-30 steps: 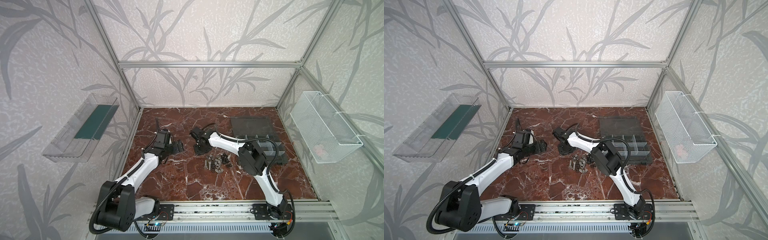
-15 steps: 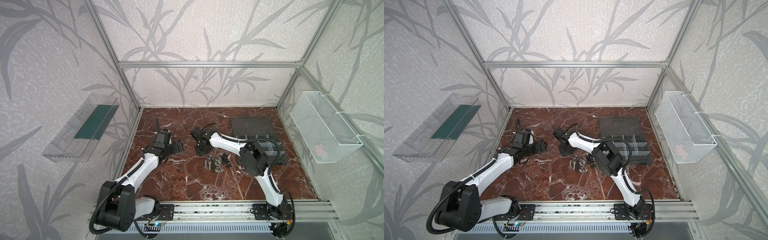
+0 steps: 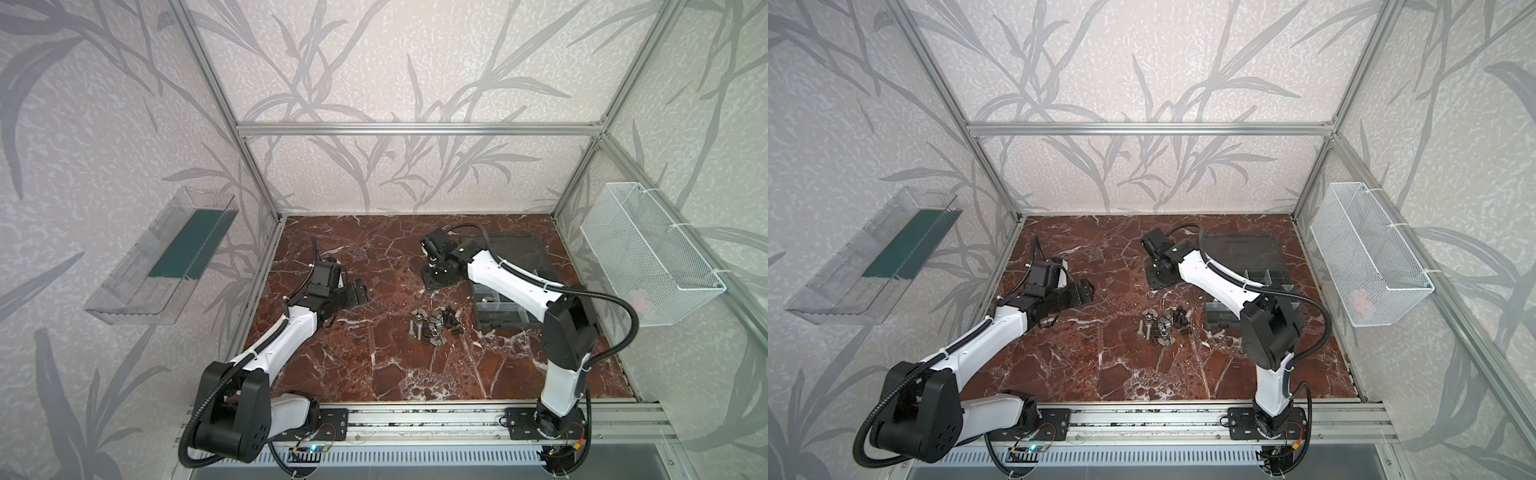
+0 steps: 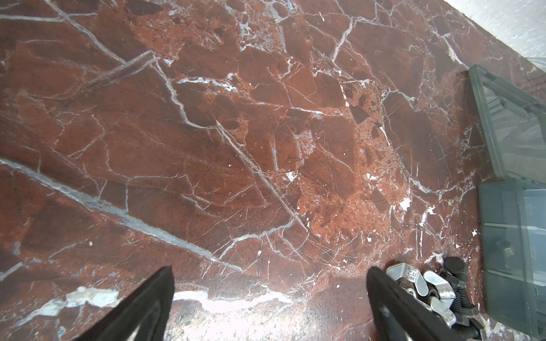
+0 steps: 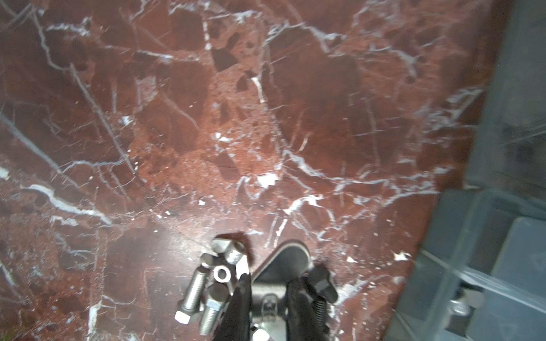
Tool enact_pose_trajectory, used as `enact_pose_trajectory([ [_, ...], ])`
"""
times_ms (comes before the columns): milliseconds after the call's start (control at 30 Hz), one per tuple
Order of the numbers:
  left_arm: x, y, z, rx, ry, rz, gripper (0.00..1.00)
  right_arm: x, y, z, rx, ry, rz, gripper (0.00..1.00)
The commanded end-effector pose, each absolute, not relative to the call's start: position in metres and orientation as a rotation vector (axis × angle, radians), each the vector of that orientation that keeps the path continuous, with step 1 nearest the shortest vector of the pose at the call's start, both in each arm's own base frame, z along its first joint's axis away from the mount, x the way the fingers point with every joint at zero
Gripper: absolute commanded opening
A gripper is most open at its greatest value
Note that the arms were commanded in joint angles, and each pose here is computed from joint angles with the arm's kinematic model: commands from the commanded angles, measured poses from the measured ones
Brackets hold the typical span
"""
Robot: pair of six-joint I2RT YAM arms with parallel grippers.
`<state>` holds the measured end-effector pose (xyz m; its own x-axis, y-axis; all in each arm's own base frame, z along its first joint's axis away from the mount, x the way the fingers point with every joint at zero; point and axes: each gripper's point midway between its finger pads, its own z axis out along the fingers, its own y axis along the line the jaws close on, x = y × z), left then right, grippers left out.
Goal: Sort the screws and nuts into containers
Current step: Pick up the nut from the center of the table, then place the nut into the container.
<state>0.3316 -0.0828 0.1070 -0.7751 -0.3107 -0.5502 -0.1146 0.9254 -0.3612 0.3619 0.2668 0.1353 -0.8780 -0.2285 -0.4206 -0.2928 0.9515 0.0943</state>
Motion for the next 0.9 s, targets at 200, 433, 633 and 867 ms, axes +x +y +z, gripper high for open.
enact_pose_trajectory([
  [200, 0.337, -0.091, 0.106, -0.332, 2.439, -0.488, 0.99, 0.355, 0.177, 0.142, -0.167, 2.704, 0.11, 0.0],
  [433, 0.339, -0.097, 0.104, -0.346, 2.437, -0.542, 0.99, 0.35, 0.137, 0.127, -0.05, 2.742, 0.059, 0.0],
  [633, 0.34, -0.109, 0.107, -0.328, 2.432, -0.634, 0.99, 0.351, 0.124, 0.112, -0.02, 2.77, 0.038, 0.0],
  [867, 0.343, -0.118, 0.111, -0.335, 2.411, -0.714, 0.99, 0.354, 0.121, 0.097, -0.028, 2.801, -0.001, 0.0],
])
